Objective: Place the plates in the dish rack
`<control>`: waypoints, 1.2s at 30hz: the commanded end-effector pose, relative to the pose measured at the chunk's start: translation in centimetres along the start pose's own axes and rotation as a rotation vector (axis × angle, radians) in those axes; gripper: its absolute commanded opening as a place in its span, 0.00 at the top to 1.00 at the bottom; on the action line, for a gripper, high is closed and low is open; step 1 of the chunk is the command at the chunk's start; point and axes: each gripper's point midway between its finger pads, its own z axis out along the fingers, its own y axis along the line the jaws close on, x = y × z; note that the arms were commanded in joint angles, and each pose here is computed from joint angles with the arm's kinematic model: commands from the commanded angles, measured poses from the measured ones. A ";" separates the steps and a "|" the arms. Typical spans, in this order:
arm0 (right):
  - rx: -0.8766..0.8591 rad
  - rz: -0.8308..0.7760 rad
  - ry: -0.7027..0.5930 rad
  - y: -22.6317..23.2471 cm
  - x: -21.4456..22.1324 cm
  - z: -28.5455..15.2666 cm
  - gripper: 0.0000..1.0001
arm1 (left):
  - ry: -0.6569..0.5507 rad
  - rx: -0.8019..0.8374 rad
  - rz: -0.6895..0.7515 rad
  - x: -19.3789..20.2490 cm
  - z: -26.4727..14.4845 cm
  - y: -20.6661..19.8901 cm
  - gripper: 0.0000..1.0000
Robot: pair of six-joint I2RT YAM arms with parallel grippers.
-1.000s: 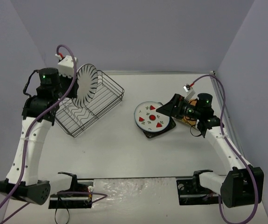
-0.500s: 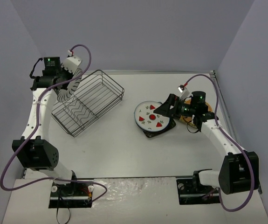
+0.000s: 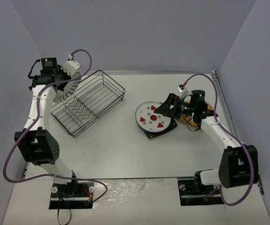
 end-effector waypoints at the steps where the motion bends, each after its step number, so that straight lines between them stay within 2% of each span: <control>1: -0.055 -0.078 -0.038 1.7 -2.1 -0.3 0.00 | -0.205 -0.113 0.088 -4.8 -2.8 4.2 1.00; 17: -0.052 -0.066 -0.030 1.4 -1.8 -0.2 0.00 | -0.185 -0.001 0.120 -1.7 -0.7 1.8 1.00; 20: -0.051 -0.065 -0.028 1.3 -1.7 -0.2 0.00 | -0.194 0.011 0.113 -1.3 0.0 1.5 0.95; 32: -0.048 -0.073 -0.032 1.3 -1.6 -0.4 0.00 | -0.209 0.135 0.052 0.3 2.2 -1.2 0.92; 36: -0.043 -0.072 -0.033 1.2 -1.6 -0.4 0.00 | -0.210 0.143 0.023 0.6 2.5 -1.4 0.86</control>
